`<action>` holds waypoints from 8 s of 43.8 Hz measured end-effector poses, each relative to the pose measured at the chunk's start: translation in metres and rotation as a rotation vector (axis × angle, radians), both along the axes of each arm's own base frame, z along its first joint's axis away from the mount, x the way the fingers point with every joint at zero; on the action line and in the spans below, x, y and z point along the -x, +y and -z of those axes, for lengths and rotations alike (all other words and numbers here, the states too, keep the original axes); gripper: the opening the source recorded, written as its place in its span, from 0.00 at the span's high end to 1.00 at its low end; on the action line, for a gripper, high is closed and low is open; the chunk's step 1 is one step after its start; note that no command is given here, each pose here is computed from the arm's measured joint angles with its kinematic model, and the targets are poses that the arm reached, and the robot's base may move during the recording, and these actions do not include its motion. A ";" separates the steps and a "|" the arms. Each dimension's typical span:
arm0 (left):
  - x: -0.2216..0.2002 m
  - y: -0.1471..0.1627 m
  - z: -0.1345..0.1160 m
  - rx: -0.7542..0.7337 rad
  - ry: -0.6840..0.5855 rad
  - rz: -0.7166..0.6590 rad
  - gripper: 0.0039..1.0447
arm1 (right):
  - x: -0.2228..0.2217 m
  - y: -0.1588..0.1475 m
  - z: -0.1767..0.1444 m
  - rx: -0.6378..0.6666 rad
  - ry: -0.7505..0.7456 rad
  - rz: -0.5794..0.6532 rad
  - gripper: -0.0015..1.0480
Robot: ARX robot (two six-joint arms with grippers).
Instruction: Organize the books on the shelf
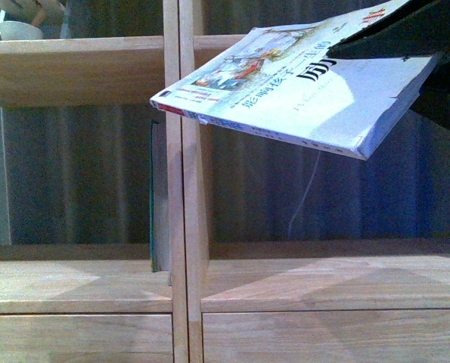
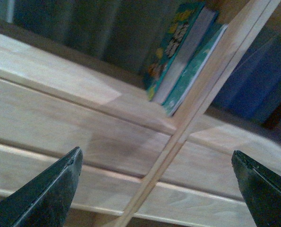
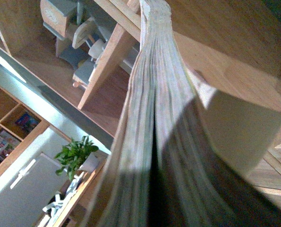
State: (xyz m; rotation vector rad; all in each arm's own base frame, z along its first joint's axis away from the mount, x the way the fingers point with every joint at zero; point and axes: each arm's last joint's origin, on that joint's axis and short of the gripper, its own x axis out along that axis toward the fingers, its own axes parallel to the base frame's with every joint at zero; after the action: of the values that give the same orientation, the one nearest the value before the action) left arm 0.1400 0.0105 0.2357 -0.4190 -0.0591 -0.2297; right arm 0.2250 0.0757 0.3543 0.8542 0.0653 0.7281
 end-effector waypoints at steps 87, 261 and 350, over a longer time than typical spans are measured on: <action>-0.064 -0.095 -0.098 0.647 -0.132 0.654 0.94 | 0.060 0.051 -0.005 0.036 0.007 -0.191 0.77; -0.287 -0.061 -0.039 -0.404 0.023 -0.158 0.07 | 0.128 -0.076 0.186 0.845 -0.072 0.731 0.97; 0.042 -0.011 0.070 -0.422 0.063 -0.225 0.98 | 0.128 -0.076 0.186 0.845 -0.072 0.731 0.97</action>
State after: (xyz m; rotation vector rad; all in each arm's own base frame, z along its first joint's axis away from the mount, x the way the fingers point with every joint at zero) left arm 0.0976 -0.0005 0.1660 0.0021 0.0048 -0.0038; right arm 0.0972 0.0001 0.1680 0.0059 -0.0097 0.0012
